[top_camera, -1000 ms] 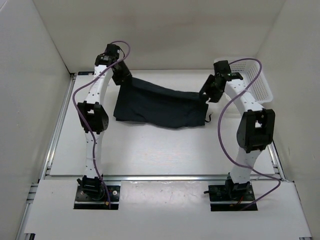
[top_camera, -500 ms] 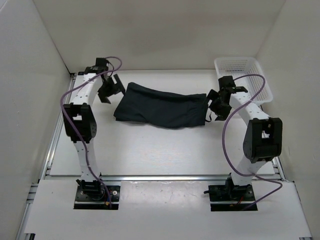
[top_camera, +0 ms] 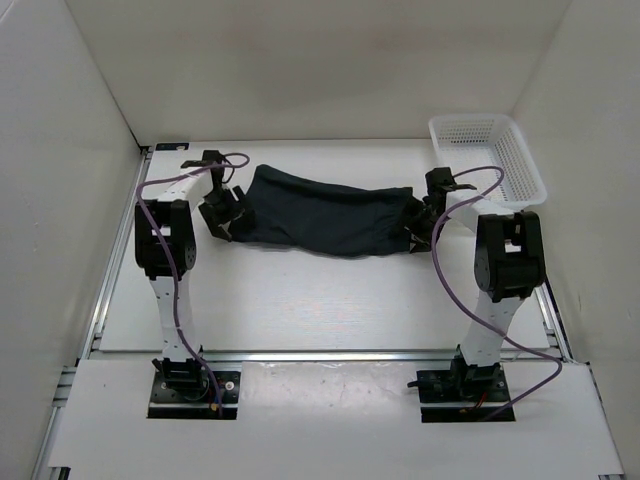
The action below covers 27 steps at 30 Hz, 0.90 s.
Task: Fold and stack the shorts
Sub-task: Fold the shorts
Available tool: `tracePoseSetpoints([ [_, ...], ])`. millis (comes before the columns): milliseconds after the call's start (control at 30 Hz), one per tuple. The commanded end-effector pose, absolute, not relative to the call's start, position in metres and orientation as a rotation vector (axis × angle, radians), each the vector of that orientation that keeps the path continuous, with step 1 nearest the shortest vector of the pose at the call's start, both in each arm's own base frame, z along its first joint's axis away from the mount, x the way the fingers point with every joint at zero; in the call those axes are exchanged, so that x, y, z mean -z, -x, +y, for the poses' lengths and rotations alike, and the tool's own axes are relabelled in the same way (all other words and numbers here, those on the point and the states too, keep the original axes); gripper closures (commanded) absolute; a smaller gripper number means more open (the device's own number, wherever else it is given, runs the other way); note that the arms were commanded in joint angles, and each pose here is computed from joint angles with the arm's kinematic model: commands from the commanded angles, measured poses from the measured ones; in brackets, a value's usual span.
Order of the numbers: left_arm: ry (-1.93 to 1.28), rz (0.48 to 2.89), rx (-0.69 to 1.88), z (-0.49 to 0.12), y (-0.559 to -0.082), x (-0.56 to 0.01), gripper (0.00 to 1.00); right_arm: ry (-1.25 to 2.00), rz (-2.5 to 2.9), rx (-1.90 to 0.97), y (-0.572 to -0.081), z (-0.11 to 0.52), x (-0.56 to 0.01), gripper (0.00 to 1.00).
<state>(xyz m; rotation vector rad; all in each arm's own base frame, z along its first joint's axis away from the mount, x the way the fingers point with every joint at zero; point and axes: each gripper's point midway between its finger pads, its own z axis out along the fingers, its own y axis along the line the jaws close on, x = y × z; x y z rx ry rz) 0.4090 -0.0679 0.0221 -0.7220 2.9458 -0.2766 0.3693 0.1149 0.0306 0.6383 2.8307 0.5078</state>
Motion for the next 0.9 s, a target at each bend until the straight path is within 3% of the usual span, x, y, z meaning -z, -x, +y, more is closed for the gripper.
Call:
tracePoseSetpoints([
  [0, 0.702, 2.842, 0.318, -0.071, -0.443, -0.033, 0.11, -0.677, 2.771, -0.567, -0.391, 0.12, -0.032, 0.25],
  [67, 0.701, 2.84, 0.319, -0.072, -0.446, -0.031, 0.33, -0.699, 2.78, -0.581, -0.39, 0.122, -0.026, 0.44],
  [100, 0.701, 2.84, 0.319, -0.072, -0.446, -0.031, 0.66, -0.712, 2.779, -0.583, -0.39, 0.123, -0.026, 0.55],
  [133, 0.701, 2.84, 0.319, -0.072, -0.446, -0.031, 0.81, -0.719, 2.786, -0.562, -0.387, 0.12, -0.022, 0.78],
  [167, 0.701, 2.84, 0.319, -0.072, -0.446, -0.031, 0.9, -0.722, 2.785, -0.547, -0.385, 0.118, -0.022, 0.86],
  [233, 0.714, 2.823, 0.303, -0.065, -0.445, -0.037, 0.9, -0.7, 2.766, -0.519, -0.384, 0.114, -0.028, 1.0],
  [500, 0.737, 2.675, 0.331, -0.042, -0.449, -0.097, 0.9, -0.554, 2.712, -0.454, -0.391, 0.103, -0.073, 1.0],
  [633, 0.757, 2.729, 0.315, -0.042, -0.407, -0.091, 0.9, -0.53, 2.72, -0.43, -0.37, 0.098, -0.08, 1.0],
  [800, 0.768, 2.822, 0.237, -0.043, -0.335, -0.07, 0.9, -0.549, 2.803, -0.378, -0.301, 0.087, -0.059, 1.0],
  [833, 0.765, 2.81, 0.229, -0.045, -0.324, -0.075, 0.9, -0.555, 2.816, -0.36, -0.291, 0.084, -0.057, 0.97],
  [867, 0.782, 2.857, 0.211, -0.044, -0.301, -0.063, 0.9, -0.567, 2.84, -0.324, -0.276, 0.079, -0.048, 0.78],
])
